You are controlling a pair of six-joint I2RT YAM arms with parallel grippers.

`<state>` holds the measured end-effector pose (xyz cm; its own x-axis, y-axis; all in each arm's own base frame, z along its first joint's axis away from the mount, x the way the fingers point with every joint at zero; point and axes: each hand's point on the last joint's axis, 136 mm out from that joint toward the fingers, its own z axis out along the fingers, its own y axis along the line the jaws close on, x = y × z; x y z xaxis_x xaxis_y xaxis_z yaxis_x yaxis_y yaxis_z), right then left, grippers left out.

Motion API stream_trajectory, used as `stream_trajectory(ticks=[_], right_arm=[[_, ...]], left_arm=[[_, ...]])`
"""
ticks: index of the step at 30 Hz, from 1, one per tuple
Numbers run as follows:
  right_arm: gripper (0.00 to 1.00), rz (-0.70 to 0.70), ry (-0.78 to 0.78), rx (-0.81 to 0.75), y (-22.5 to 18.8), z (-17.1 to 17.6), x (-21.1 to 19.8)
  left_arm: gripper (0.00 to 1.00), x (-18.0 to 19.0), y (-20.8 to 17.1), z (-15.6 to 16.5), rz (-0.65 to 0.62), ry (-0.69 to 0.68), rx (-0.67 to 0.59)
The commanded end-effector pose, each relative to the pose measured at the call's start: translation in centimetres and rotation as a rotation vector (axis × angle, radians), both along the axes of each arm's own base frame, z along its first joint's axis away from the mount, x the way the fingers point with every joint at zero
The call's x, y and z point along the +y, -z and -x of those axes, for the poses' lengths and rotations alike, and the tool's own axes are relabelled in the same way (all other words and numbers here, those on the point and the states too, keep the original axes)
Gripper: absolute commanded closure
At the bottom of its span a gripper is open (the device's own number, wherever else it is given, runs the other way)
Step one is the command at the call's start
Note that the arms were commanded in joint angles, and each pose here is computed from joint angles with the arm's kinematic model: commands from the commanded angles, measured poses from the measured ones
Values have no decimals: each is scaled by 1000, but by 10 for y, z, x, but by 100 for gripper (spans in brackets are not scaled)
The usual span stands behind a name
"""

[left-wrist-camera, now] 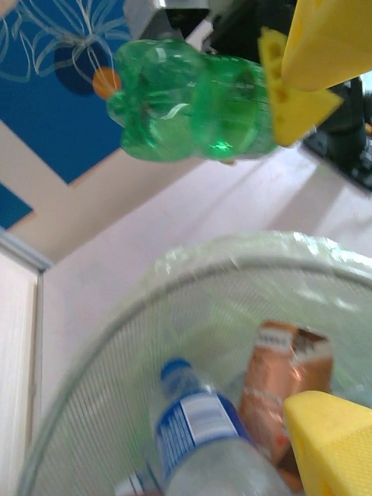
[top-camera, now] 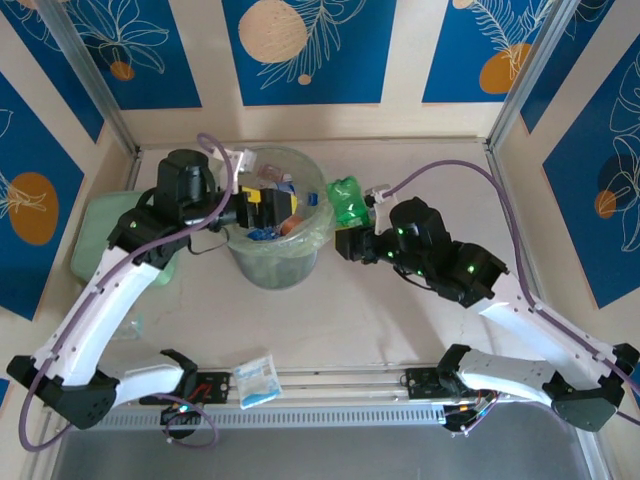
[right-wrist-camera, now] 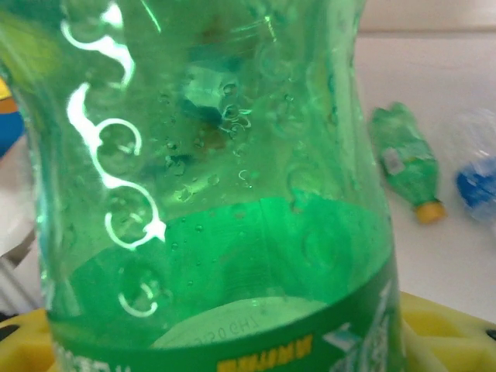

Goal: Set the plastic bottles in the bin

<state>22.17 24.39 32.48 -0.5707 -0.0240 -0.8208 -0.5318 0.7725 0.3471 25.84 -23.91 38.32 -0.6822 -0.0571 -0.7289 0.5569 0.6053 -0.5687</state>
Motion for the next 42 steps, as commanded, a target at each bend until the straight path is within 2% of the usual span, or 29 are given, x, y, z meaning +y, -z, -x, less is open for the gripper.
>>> stream_trajectory(ticks=[1, 14, 20, 27, 34, 38, 42], right_arm=[[47, -49, -156, -80, -33, 12, 29], [47, -40, -286, -107, -55, -3, 88], [46, -48, -326, -120, -64, -2, 102], [46, -33, -372, -147, -66, 5, 118], [46, -34, -347, -148, -64, 0, 117], [46, -32, -351, -146, -63, 1, 118], [43, -33, -344, -146, -63, 0, 118]], left_arm=[[1, -17, -32, 8, 120, 111, -22], [1, -13, -64, 18, 188, 118, -90], [1, -4, -71, 14, 207, 74, -94], [1, -8, -69, 7, 219, 83, -51], [12, -3, -74, 8, 222, 62, -78], [29, -2, -72, 3, 219, 39, -80], [40, -2, -69, -2, 219, 20, -74]])
